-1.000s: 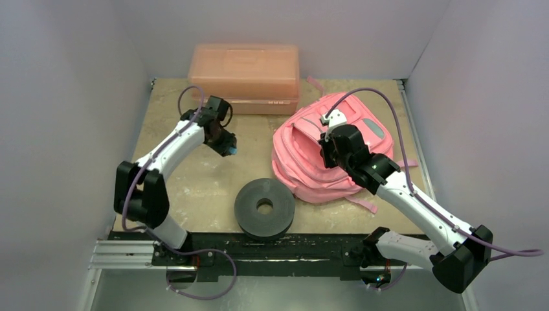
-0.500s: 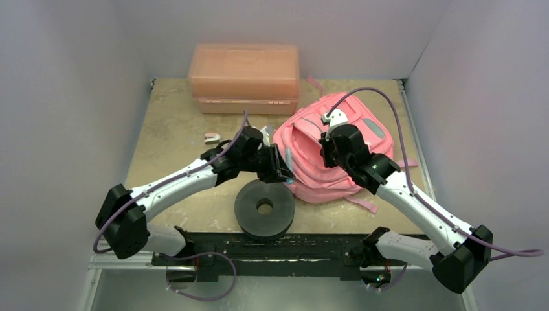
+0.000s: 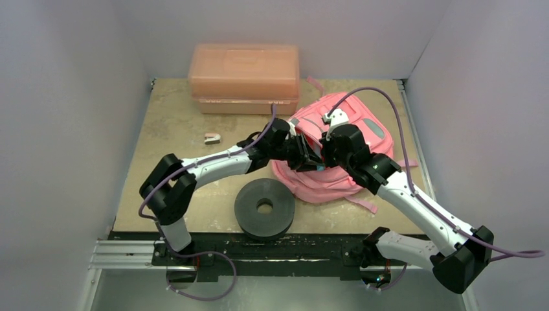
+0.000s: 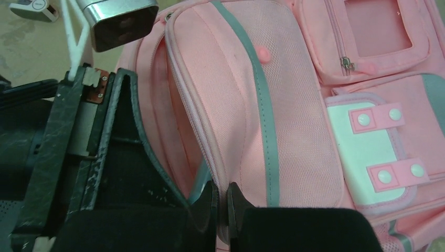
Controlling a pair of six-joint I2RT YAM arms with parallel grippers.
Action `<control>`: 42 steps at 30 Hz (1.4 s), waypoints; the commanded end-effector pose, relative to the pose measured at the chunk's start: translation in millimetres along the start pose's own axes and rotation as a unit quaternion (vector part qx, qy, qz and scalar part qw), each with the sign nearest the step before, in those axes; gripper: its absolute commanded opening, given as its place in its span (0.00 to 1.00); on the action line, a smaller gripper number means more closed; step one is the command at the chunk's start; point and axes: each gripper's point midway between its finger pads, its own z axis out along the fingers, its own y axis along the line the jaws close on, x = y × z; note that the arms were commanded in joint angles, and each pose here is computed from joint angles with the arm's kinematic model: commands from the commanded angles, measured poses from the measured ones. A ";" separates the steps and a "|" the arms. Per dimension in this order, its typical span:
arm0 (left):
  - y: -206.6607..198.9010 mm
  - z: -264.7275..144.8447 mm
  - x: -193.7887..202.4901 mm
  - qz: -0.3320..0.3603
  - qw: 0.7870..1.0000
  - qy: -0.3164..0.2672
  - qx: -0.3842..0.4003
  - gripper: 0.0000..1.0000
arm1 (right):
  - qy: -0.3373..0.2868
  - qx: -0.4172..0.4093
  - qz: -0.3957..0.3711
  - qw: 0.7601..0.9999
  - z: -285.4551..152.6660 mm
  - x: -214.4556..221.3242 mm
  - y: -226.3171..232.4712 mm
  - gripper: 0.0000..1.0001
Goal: Pack the student bag
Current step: Place the stationery in the student bag.
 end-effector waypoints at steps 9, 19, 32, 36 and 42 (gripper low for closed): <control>-9.0 40.6 -89.3 -0.090 0.989 -0.111 0.038 0.24 | -0.101 -0.047 0.034 0.993 -30.7 -62.4 16.2 0.00; -2.8 -2.1 -86.9 -0.035 0.985 -0.171 -0.003 0.82 | -0.110 -0.051 0.025 0.992 -30.5 -63.9 16.7 0.00; 19.0 -52.8 -74.1 0.020 0.980 -0.196 -0.016 0.84 | -0.114 -0.057 0.024 0.992 -30.4 -62.0 18.3 0.00; 51.0 -112.4 -88.6 0.042 0.961 -0.258 -0.094 0.82 | -0.114 -0.056 0.024 0.992 -29.9 -61.1 17.9 0.00; 138.5 -216.8 -125.5 -0.104 0.875 -0.387 -0.270 0.88 | -0.111 -0.059 0.021 0.992 -28.5 -59.8 19.2 0.00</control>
